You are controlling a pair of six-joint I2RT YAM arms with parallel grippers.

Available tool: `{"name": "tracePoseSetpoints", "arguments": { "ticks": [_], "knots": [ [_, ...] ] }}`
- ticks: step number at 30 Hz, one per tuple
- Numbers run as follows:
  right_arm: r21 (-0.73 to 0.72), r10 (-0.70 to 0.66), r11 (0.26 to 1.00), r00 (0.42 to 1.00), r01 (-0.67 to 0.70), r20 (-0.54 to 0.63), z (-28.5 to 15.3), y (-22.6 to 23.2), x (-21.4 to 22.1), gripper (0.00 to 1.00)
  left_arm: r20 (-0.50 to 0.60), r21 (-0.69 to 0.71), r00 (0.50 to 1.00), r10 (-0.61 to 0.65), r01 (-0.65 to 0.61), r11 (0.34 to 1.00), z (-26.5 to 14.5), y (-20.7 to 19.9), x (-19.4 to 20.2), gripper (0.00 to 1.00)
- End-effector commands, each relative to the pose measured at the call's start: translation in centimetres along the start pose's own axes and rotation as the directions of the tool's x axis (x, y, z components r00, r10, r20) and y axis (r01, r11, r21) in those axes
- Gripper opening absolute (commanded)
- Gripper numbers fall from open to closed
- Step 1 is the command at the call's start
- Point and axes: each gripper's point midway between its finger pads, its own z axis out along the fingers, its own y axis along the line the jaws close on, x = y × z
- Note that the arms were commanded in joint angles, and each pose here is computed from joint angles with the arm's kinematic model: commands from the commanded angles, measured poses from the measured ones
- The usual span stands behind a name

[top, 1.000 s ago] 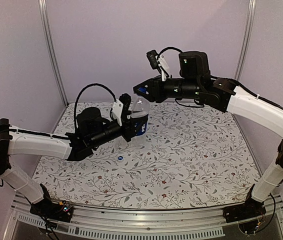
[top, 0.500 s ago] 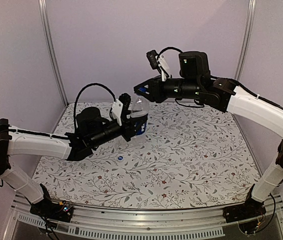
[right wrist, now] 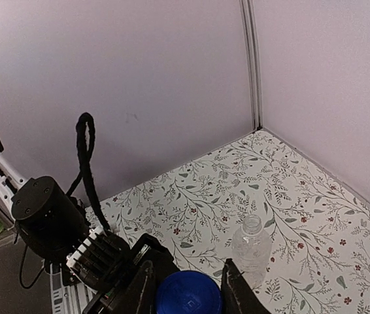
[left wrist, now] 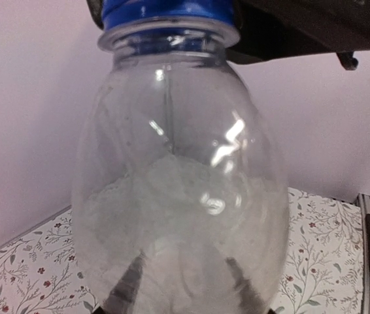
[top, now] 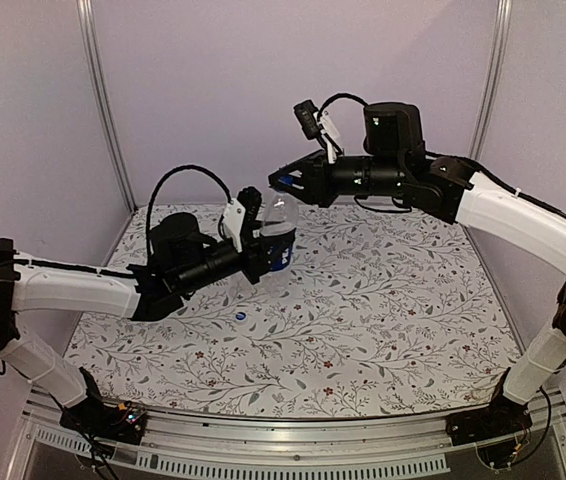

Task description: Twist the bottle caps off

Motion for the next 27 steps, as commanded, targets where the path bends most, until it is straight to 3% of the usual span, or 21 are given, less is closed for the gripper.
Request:
{"name": "tracePoseSetpoints", "arguments": {
  "ticks": [1, 6, 10, 14, 18, 23, 27],
  "knots": [
    [-0.259, -0.130, 0.957, 0.991, 0.126, 0.002, -2.0, 2.8, 0.6, 0.00, 0.108, 0.217, 0.992, 0.059, -0.081, 0.973, -1.4, -3.9, -3.3, 0.27],
    [-0.520, -0.290, 0.806, 0.955, 0.282, 0.068, -5.3, 6.7, 1.6, 0.00, 0.157, 0.468, 0.985, 0.073, -0.139, 0.873, -3.1, -8.3, -3.8, 0.29],
    [-0.668, -0.276, 0.691, 0.955, 0.275, 0.108, -7.6, 7.8, 1.9, 0.00, 0.158, 0.565, 0.986, 0.047, -0.130, 0.815, -3.8, -9.7, -3.6, 0.29],
    [-0.724, -0.255, 0.643, 0.961, 0.249, 0.104, -8.2, 8.0, 2.2, 0.04, 0.146, 0.599, 0.989, 0.024, -0.108, 0.793, -3.8, -10.2, -3.5, 0.28],
    [-0.713, -0.248, 0.660, 0.965, 0.237, 0.091, -7.8, 7.7, 2.0, 0.17, 0.140, 0.588, 0.990, 0.020, -0.100, 0.803, -3.6, -10.0, -3.4, 0.28],
    [-0.586, -0.233, 0.780, 0.971, 0.221, 0.057, -6.3, 5.8, 0.8, 0.54, 0.133, 0.520, 0.991, 0.024, -0.090, 0.850, -3.0, -8.8, -3.2, 0.28],
    [-0.471, -0.178, 0.861, 0.981, 0.191, 0.072, -6.0, 4.5, -1.1, 0.76, 0.128, 0.440, 0.991, 0.030, -0.083, 0.894, -2.4, -7.4, -3.1, 0.29]
  ]
}}
